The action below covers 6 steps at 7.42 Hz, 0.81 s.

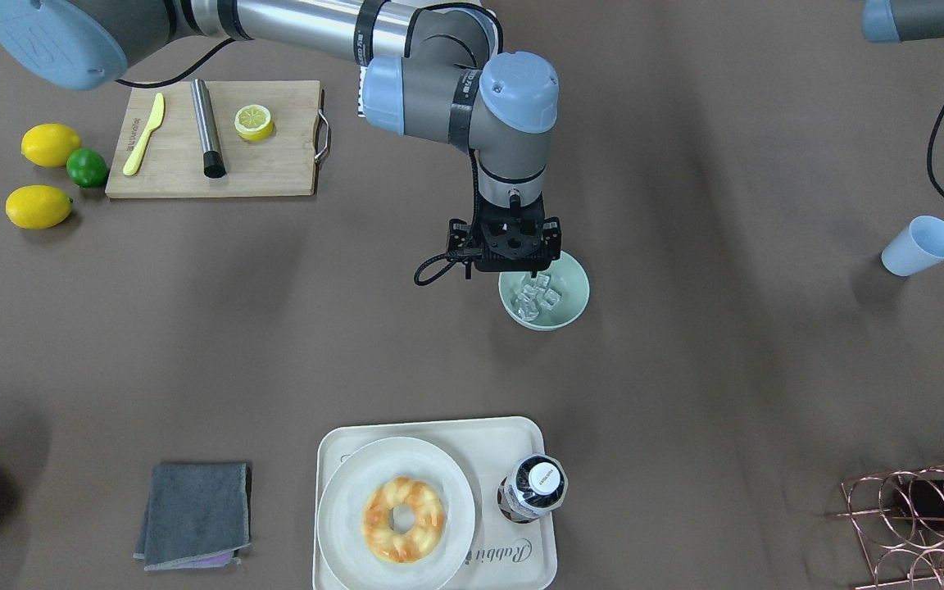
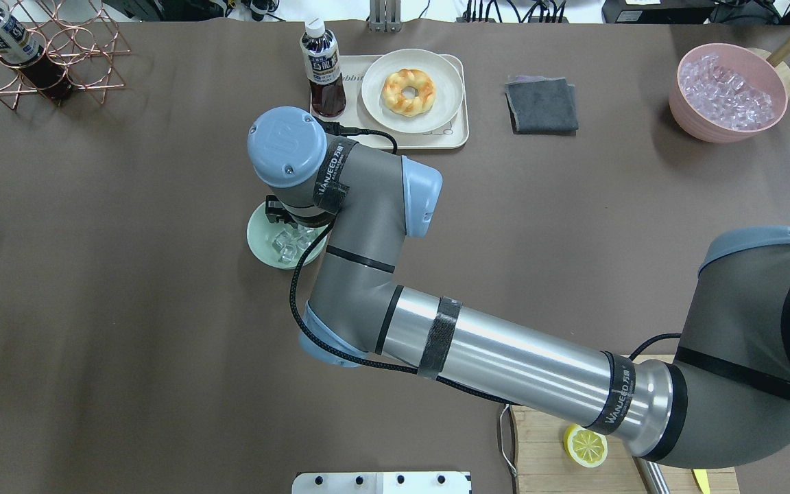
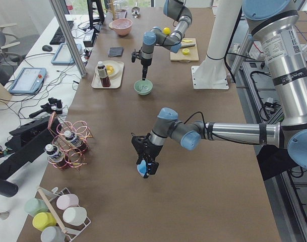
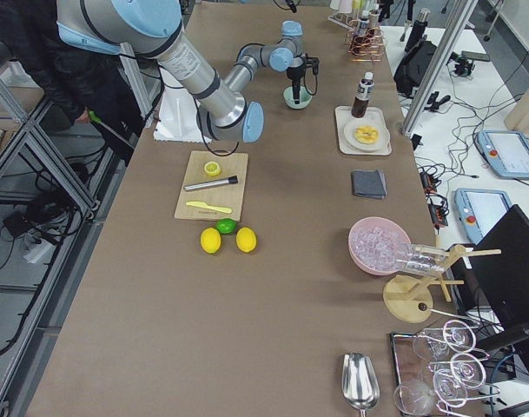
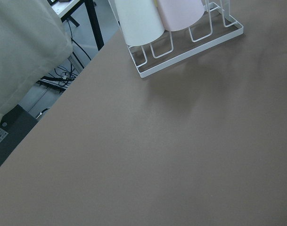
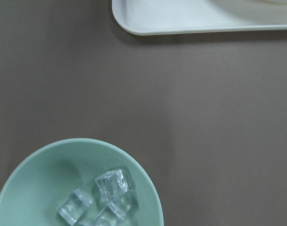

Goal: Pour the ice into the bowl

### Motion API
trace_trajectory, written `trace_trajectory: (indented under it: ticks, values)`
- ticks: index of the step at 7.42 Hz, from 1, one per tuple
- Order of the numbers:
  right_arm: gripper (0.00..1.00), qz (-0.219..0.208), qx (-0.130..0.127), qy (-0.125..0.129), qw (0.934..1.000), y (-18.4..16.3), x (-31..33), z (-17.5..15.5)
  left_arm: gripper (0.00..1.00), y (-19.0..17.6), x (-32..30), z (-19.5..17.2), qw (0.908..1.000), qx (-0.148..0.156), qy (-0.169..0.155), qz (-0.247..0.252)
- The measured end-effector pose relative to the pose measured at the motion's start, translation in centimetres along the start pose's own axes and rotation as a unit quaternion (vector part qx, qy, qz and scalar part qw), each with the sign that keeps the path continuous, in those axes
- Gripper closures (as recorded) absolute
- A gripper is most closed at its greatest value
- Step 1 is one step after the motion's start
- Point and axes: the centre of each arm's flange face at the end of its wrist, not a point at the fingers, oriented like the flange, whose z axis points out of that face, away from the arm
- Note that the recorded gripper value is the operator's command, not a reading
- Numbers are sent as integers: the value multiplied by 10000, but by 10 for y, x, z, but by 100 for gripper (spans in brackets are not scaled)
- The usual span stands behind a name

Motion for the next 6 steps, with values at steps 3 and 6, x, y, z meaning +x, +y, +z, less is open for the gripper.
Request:
trace_trajectory:
  ticks: [3, 6]
  values:
    - [55, -106, 63, -74, 9999, -4, 1, 22, 3, -70, -73, 4, 9955, -519, 520, 600]
    - [100, -47, 60, -116, 9999, -1, 1, 35, 3, -125, -130, 15, 9846, -947, 992, 1086]
